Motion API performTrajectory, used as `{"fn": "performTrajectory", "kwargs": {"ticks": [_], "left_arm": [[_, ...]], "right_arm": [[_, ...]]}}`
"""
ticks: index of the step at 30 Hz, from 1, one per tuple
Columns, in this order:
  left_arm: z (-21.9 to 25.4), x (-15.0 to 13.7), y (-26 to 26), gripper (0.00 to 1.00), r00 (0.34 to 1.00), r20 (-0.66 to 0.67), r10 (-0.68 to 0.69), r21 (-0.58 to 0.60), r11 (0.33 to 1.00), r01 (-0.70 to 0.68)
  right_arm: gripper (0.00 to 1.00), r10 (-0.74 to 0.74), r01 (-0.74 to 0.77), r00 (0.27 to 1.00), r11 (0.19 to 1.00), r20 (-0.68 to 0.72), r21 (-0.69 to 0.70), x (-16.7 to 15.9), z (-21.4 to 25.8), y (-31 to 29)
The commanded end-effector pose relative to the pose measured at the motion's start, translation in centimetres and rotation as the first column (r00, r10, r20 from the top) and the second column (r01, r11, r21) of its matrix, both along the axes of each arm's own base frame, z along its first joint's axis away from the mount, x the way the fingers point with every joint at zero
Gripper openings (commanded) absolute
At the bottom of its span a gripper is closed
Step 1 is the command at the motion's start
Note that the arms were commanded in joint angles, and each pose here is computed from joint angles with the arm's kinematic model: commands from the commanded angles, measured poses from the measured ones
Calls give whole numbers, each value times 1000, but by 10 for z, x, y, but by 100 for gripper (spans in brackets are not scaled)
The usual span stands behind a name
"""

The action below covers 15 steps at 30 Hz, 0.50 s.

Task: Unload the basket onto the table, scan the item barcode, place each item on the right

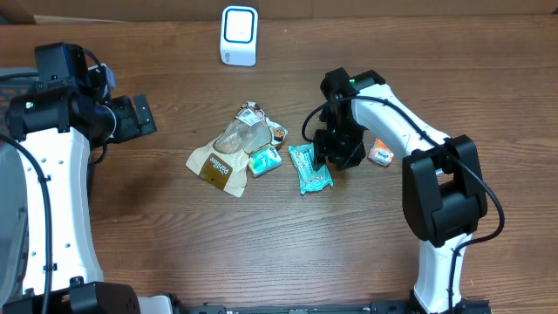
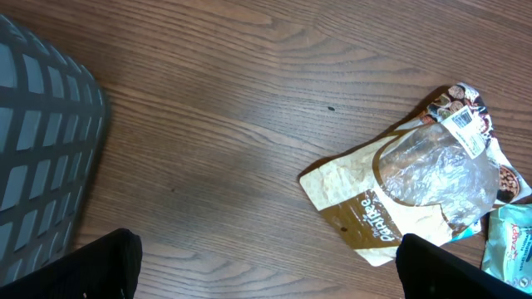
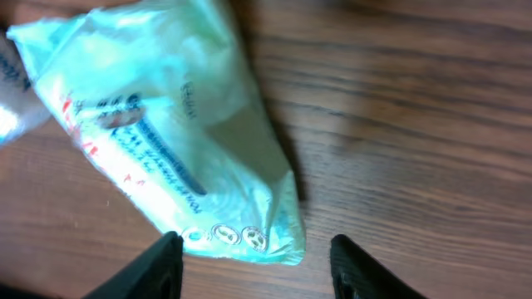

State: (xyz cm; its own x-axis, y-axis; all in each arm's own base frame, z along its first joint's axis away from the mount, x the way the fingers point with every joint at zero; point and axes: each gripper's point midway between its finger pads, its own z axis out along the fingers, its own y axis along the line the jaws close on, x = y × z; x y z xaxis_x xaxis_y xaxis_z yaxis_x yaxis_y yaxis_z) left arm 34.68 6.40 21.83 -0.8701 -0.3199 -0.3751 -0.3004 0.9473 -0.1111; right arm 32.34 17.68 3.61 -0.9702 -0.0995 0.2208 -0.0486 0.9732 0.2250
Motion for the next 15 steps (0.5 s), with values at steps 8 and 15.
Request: {"fn": "performTrajectory", "kwargs": {"ticks": [8,15], "left_arm": [[4,1,-3,100,1000,13,-19,5,1000,19],[4,1,-3,100,1000,13,-19,5,1000,19]], "right_arm": [[58,34,-34,999,996,3,84,-10,-28,9],[57,9,-7,1000,998,-26,70,-28,-56,2]]}}
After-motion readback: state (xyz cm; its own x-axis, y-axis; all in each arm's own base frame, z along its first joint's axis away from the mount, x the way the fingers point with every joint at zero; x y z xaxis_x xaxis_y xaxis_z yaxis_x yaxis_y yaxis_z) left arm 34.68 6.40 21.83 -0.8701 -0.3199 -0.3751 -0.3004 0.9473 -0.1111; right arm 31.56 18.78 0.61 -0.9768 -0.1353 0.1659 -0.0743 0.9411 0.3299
